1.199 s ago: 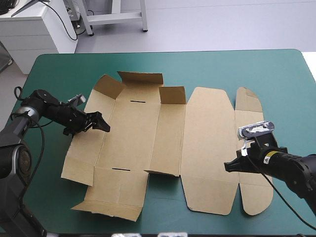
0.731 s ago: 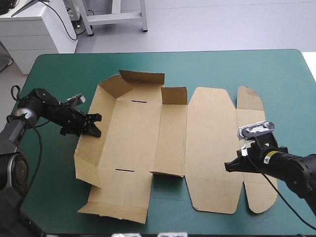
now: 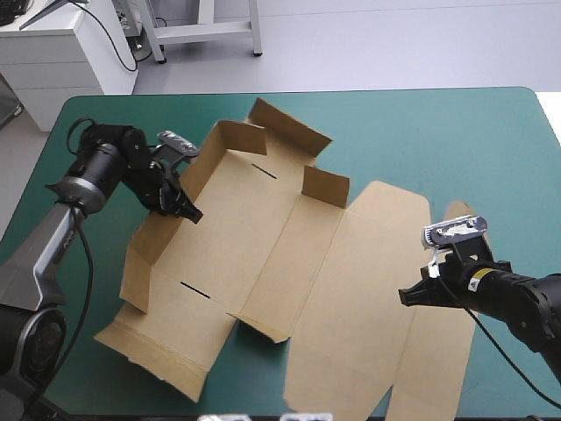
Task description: Fold the box
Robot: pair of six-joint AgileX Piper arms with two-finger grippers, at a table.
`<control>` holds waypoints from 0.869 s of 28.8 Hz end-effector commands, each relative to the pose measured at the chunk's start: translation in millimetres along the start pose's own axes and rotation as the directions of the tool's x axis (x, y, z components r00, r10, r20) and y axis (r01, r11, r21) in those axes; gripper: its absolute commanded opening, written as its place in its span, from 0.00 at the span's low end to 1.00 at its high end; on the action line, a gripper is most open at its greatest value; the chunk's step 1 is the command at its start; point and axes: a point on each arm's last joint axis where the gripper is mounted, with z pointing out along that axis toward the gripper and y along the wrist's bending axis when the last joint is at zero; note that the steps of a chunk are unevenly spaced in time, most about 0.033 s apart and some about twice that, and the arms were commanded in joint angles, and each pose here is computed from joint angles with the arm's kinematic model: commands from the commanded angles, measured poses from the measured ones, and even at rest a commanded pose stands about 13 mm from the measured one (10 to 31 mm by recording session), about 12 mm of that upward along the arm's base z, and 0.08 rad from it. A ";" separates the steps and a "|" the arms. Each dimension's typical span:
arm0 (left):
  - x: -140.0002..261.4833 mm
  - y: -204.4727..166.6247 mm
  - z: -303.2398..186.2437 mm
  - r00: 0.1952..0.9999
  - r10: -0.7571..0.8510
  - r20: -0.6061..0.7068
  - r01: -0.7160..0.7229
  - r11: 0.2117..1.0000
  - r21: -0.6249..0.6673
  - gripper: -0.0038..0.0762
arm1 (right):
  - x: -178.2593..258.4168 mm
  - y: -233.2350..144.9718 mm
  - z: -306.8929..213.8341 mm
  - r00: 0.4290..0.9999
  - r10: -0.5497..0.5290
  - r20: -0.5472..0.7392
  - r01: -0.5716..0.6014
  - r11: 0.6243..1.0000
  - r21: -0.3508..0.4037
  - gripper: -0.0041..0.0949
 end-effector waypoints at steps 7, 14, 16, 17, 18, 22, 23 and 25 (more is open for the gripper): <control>-49.6 -56.0 -63.7 0.812 0.583 -0.009 -0.535 0.738 -0.411 0.04 | -8.4 -0.7 -6.4 0.998 0.003 0.061 -0.003 1.000 0.005 0.02; -74.9 -79.6 -69.6 0.678 0.734 -0.029 -0.595 0.525 -0.609 0.04 | -5.6 -0.1 -6.3 1.000 0.007 0.030 -0.007 1.000 -0.001 0.02; -77.8 -89.8 -70.0 0.656 0.755 -0.022 -0.603 0.506 -0.617 0.04 | -5.5 -0.1 -6.3 1.000 0.007 0.029 -0.007 1.000 -0.001 0.02; -78.3 -92.0 -70.7 0.661 0.750 -0.018 -0.593 0.508 -0.625 0.04 | -5.5 -0.1 -6.3 1.000 0.007 0.029 -0.007 1.000 -0.001 0.02; -79.2 -97.1 -71.7 0.666 0.746 -0.007 -0.580 0.513 -0.633 0.04 | -5.5 -0.1 -6.3 1.000 0.007 0.029 -0.007 1.000 -0.001 0.02; -78.9 -111.8 -73.8 0.679 0.734 -0.017 -0.550 0.494 -0.673 0.04 | -5.5 -0.1 -6.3 1.000 0.007 0.029 -0.007 1.000 -0.001 0.02; -77.8 -114.6 -72.8 0.679 0.734 -0.022 -0.547 0.485 -0.683 0.04 | -5.5 -0.1 -6.3 1.000 0.007 0.029 -0.007 1.000 -0.001 0.02; -73.9 -123.2 -67.7 0.663 0.748 -0.028 -0.551 0.462 -0.695 0.04 | -5.7 0.0 -6.3 0.999 0.009 0.031 -0.009 1.000 -0.003 0.02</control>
